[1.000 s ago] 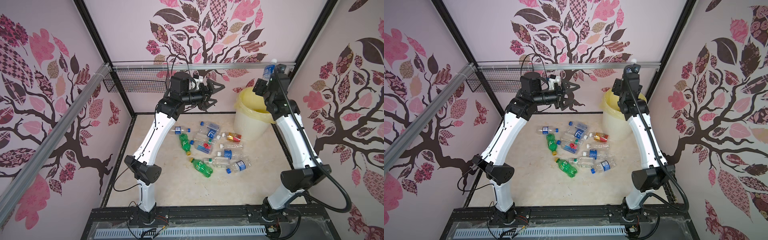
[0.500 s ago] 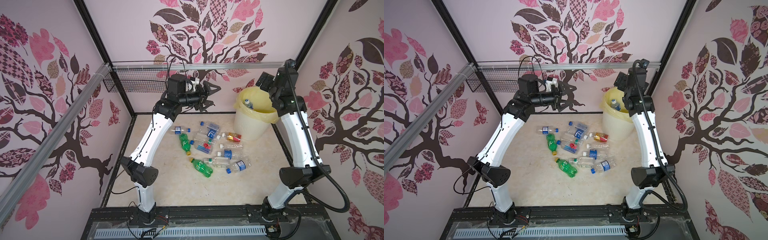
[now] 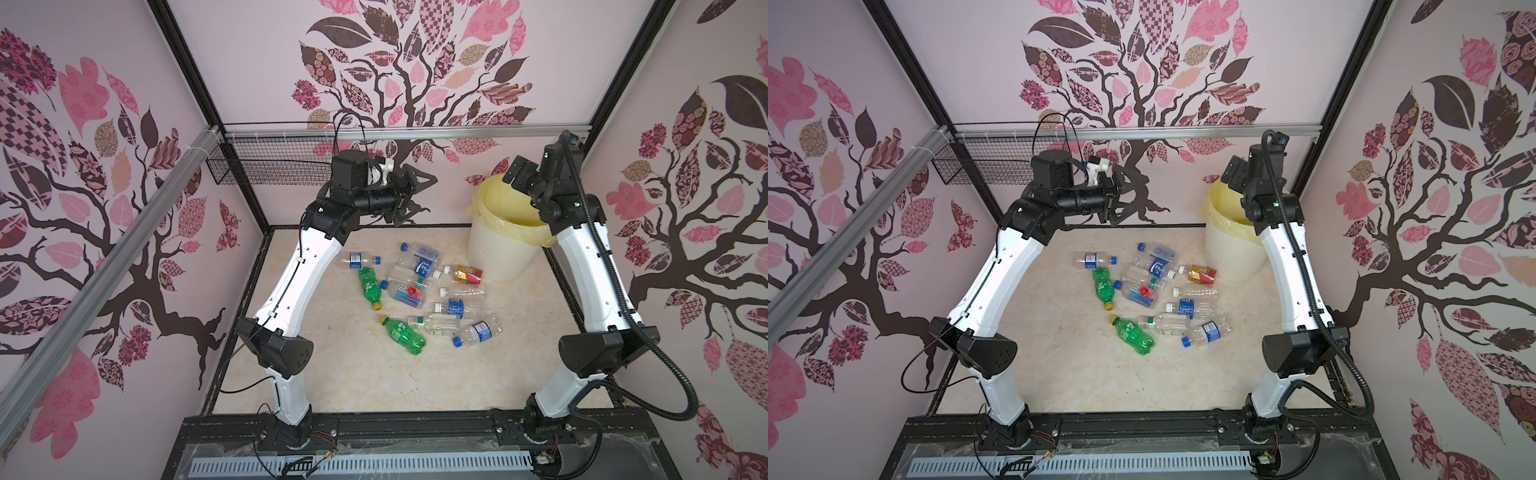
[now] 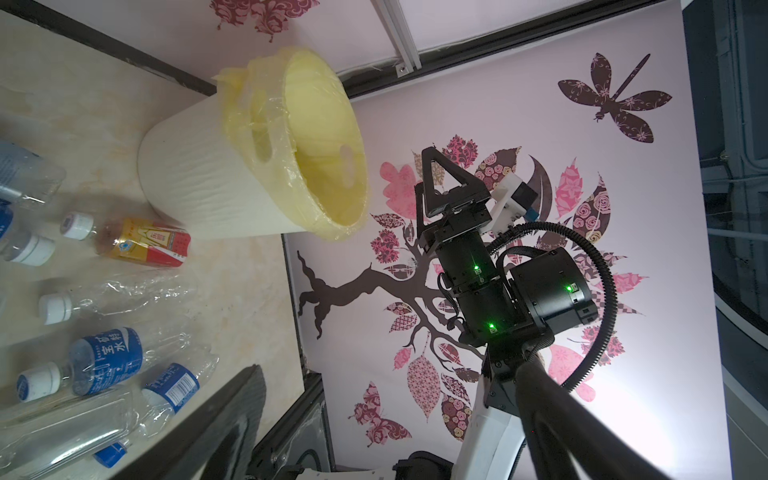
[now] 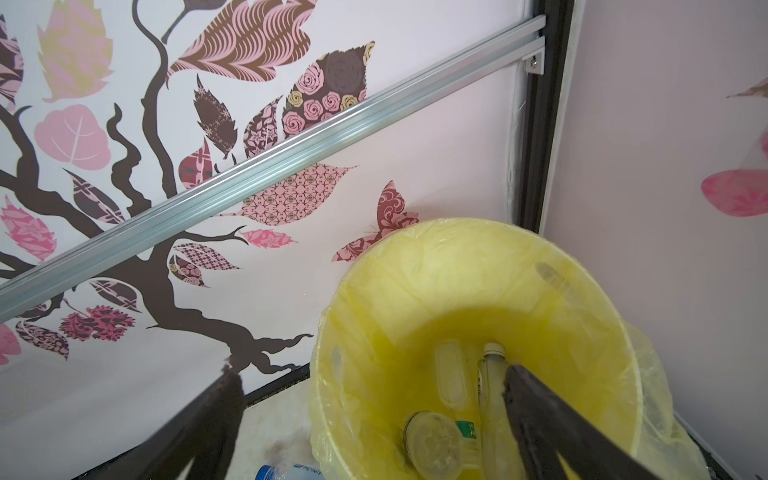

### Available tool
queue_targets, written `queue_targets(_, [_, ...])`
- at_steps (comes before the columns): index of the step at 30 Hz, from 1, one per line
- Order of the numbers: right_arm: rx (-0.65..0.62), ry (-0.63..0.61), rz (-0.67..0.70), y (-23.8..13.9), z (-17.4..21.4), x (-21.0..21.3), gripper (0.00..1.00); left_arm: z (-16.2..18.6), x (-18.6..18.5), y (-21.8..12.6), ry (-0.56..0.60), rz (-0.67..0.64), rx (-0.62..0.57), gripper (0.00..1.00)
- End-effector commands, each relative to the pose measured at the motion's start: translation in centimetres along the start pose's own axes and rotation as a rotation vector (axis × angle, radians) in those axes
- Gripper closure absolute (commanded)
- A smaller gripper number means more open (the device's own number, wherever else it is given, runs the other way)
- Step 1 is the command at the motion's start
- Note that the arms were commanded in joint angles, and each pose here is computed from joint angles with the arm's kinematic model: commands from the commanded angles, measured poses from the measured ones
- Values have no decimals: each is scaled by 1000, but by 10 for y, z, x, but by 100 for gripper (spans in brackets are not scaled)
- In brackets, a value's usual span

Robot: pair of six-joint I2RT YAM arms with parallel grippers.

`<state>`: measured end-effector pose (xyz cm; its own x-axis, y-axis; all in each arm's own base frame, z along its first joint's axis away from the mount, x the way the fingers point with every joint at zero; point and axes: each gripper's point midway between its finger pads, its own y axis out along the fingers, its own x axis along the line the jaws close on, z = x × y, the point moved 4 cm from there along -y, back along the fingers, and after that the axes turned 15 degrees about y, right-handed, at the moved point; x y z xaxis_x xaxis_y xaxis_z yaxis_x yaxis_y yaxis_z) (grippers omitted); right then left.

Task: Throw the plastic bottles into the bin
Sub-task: 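Swing the right gripper back over the pile while the left lowers toward bottles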

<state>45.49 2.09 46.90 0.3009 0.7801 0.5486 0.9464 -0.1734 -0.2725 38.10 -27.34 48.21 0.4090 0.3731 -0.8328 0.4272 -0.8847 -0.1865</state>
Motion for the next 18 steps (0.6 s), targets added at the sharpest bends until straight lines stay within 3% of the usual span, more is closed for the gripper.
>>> queue_targets(1, [65, -5, -36, -19, 18, 16, 0, 3, 3, -16, 35, -66, -23, 3])
queue_targets(8, [190, -60, -99, -38, 71, 38, 0, 16, 33, -32, 26, -240, -17, 3])
queue_targets(13, [301, -69, -145, -57, 112, 40, 0, 26, 66, -55, -50, -381, -47, 3])
queue_targets(18, [388, -110, -175, -75, 150, 41, 0, 43, 107, -80, -71, -583, -61, 3])
